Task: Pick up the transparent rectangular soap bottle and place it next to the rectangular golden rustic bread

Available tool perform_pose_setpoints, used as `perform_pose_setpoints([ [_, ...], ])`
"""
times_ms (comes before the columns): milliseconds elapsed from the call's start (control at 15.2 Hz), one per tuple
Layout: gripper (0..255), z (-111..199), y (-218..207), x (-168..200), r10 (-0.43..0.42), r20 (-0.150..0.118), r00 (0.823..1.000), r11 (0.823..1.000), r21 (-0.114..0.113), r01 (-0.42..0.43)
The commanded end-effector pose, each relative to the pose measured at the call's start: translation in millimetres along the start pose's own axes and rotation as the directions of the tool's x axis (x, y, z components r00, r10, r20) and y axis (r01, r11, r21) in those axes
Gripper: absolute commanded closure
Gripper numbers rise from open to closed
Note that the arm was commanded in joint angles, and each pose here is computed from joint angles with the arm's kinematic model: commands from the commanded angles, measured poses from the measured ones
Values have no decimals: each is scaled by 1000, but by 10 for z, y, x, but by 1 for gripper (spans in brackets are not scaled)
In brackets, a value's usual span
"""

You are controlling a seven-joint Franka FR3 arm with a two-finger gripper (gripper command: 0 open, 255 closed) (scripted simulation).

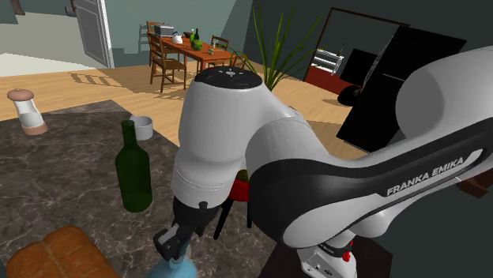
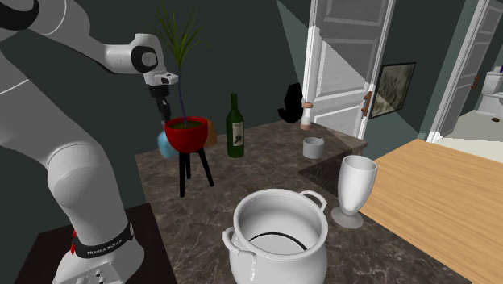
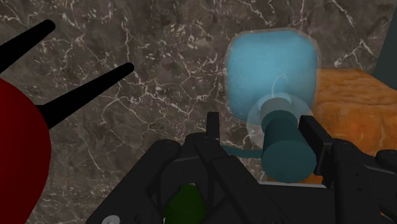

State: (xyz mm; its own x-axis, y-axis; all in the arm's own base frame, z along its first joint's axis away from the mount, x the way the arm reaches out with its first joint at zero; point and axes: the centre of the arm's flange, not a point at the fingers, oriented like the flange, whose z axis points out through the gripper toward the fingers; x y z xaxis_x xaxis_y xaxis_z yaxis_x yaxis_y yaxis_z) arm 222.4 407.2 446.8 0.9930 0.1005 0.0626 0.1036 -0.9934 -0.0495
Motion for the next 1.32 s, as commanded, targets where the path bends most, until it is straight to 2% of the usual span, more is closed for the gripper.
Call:
perform_pose_setpoints([
  [0,255,105,13,-1,0,-1,1000,1000,1,0],
  [132,255,238,20,-9,0,-1,1000,1000,1,0],
  [660,255,238,20,-9,0,-1,1000,1000,1,0],
  [726,0,238,20,-9,0,-1,1000,1000,1,0],
  [1056,0,238,21,-9,0,-1,1000,1000,1,0],
  [1254,0,-158,20,-10,0,-1,1000,1000,1,0],
])
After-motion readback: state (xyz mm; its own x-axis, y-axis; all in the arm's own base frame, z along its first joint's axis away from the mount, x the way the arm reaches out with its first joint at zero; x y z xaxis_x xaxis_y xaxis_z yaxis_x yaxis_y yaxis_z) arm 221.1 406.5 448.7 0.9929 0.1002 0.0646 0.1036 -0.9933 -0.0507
